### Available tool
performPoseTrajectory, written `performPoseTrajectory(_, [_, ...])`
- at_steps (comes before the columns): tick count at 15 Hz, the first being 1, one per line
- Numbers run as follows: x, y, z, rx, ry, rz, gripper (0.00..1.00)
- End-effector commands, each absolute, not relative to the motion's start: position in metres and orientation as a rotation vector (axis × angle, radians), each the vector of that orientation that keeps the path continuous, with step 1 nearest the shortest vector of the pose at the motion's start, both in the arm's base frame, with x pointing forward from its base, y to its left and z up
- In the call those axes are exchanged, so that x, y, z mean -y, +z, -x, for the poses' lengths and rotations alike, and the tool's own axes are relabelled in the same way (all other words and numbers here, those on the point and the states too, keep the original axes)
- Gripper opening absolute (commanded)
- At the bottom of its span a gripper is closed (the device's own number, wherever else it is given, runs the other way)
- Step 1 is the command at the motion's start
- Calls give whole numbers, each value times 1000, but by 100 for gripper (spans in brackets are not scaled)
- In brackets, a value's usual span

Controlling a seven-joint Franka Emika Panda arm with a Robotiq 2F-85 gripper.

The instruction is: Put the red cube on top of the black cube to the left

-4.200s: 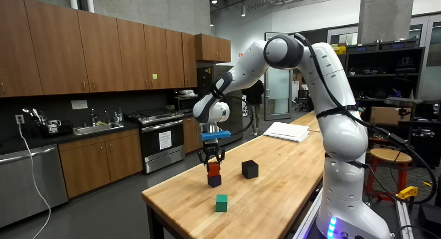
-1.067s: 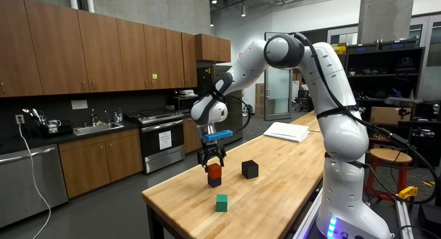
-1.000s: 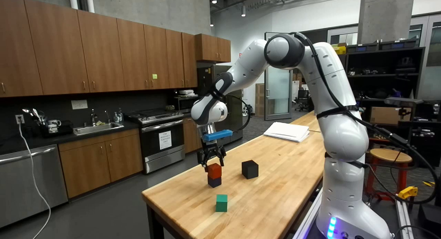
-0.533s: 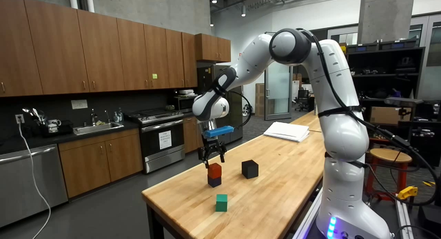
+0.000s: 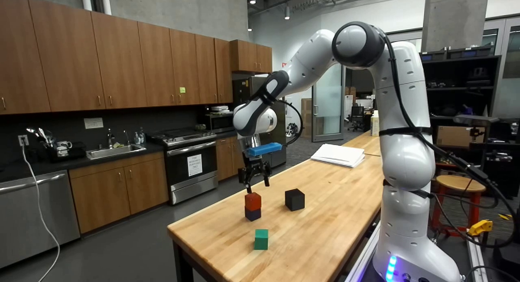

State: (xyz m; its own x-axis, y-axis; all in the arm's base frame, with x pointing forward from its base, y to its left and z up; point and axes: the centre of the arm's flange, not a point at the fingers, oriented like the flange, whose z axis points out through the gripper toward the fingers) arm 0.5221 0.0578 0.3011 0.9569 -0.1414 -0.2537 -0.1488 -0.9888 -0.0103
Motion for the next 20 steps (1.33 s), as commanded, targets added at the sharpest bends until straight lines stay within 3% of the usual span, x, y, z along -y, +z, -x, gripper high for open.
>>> performPoseTrajectory(1, [-57,319,-494,-189,334,3096,100])
performPoseTrajectory(20, [-13,346,-406,-204,251,3092,100])
